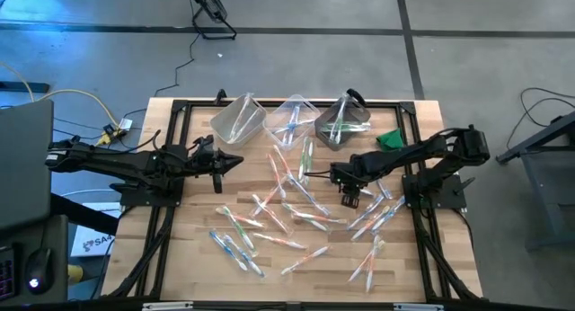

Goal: Pick & Place Toothbrushes
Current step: Put the blue toothbrush into the transparent bin

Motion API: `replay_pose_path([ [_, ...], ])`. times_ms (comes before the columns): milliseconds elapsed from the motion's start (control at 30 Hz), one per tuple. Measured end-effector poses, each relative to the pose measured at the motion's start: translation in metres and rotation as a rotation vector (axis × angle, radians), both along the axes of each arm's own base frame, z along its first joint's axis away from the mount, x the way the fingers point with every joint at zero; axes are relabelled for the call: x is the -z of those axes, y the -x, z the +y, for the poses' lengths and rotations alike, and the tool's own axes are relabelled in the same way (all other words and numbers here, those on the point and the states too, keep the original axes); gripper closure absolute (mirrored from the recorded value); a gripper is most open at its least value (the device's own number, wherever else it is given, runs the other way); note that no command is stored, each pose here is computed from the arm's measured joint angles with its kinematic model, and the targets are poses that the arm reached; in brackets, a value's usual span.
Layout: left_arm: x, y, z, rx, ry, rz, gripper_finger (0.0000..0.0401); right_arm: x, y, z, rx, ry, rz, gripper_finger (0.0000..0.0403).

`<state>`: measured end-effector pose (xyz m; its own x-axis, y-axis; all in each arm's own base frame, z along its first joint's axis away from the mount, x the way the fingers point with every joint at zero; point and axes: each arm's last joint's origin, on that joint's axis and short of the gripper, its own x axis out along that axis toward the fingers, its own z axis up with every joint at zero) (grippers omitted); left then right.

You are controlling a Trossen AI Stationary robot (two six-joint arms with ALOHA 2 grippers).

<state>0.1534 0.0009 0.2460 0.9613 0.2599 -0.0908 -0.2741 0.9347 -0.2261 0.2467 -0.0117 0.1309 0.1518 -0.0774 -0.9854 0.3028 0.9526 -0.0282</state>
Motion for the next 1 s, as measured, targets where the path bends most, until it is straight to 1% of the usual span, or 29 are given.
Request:
replay_pose_path([
  [367, 0.000, 0.000, 0.000, 0.000, 0.000, 0.001, 0.0401, 0.000, -0.001, 0.000, -0.003, 0.001, -0.008, 0.0388],
  [600, 0.000, 0.000, 0.000, 0.000, 0.000, 0.001, 0.0401, 0.000, -0.001, 0.000, -0.003, -0.001, -0.013, 0.0391],
  [733, 0.000, 0.000, 0.000, 0.000, 0.000, 0.001, 0.0401, -0.006, -0.004, 0.000, -0.002, 0.011, -0.037, 0.0393],
  [833, 0.000, 0.000, 0.000, 0.000, 0.000, 0.002, 0.0401, -0.016, -0.010, -0.001, -0.003, 0.022, -0.088, 0.0393],
  [933, 0.000, 0.000, 0.000, 0.000, 0.000, 0.002, 0.0401, -0.030, -0.013, -0.001, -0.045, 0.027, -0.139, 0.0395],
  [1000, 0.000, 0.000, 0.000, 0.000, 0.000, 0.002, 0.0401, -0.038, -0.016, -0.001, -0.048, 0.031, -0.176, 0.0395],
])
